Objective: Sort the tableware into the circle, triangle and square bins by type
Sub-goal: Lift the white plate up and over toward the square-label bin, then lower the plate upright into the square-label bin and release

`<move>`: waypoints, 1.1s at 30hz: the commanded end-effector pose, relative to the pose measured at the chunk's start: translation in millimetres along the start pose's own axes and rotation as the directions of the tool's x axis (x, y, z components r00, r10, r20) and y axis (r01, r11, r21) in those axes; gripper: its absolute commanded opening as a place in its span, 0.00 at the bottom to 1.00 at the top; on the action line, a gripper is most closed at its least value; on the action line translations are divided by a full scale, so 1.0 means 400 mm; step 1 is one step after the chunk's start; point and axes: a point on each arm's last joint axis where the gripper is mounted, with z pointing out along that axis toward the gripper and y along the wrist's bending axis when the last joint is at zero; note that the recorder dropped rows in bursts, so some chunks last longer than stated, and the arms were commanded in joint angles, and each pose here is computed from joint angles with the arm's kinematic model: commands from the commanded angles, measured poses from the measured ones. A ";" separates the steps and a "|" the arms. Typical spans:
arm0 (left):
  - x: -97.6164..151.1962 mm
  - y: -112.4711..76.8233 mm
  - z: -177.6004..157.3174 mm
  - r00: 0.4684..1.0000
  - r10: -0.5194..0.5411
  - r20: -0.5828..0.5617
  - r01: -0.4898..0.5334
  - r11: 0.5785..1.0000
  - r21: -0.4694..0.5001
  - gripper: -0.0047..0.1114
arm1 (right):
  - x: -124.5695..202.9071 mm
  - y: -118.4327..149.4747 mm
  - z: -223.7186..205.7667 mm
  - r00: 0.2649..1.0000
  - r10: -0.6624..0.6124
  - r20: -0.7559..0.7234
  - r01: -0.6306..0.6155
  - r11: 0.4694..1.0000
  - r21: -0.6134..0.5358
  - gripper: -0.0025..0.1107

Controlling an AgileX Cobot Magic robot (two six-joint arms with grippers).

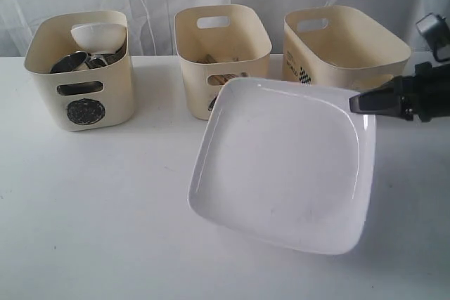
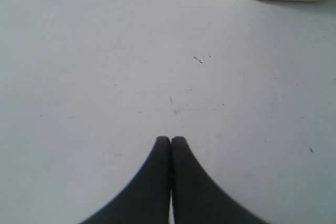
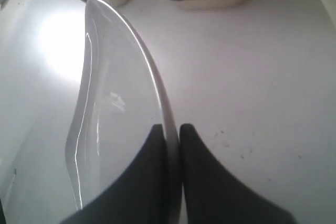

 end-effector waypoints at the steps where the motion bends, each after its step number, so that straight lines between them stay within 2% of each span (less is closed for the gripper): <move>1: 0.006 0.001 0.000 1.000 -0.009 -0.013 0.009 1.000 -0.005 0.04 | -0.058 0.101 -0.050 0.992 0.021 0.126 -0.015 0.999 -0.048 0.02; 9: 0.006 0.001 0.000 1.000 -0.009 -0.013 0.009 1.000 -0.005 0.04 | -0.149 0.212 -0.122 0.943 -0.020 0.333 0.048 0.996 -0.076 0.02; 13: 0.006 0.001 0.000 1.000 -0.009 -0.013 0.009 1.000 -0.005 0.04 | -0.216 0.205 -0.156 0.896 -0.071 0.439 0.035 0.995 0.090 0.02; 18: 0.006 0.001 0.000 1.000 -0.009 -0.013 0.009 1.000 -0.005 0.04 | -0.291 0.203 -0.219 0.825 -0.147 0.546 0.031 0.976 0.216 0.02; 25: 0.006 0.001 0.000 1.000 -0.009 -0.013 0.009 1.000 -0.005 0.04 | -0.383 0.131 -0.317 0.710 -0.262 0.654 -0.105 0.879 0.465 0.02; 30: 0.006 0.001 0.000 1.000 -0.009 -0.013 0.009 1.000 -0.005 0.04 | -0.411 0.054 -0.326 0.701 -0.341 0.626 -0.123 0.807 0.577 0.02; 33: 0.006 0.001 0.000 1.000 -0.009 -0.013 0.009 1.000 -0.005 0.04 | -0.419 0.010 -0.313 0.709 -0.348 0.614 -0.138 0.784 0.605 0.02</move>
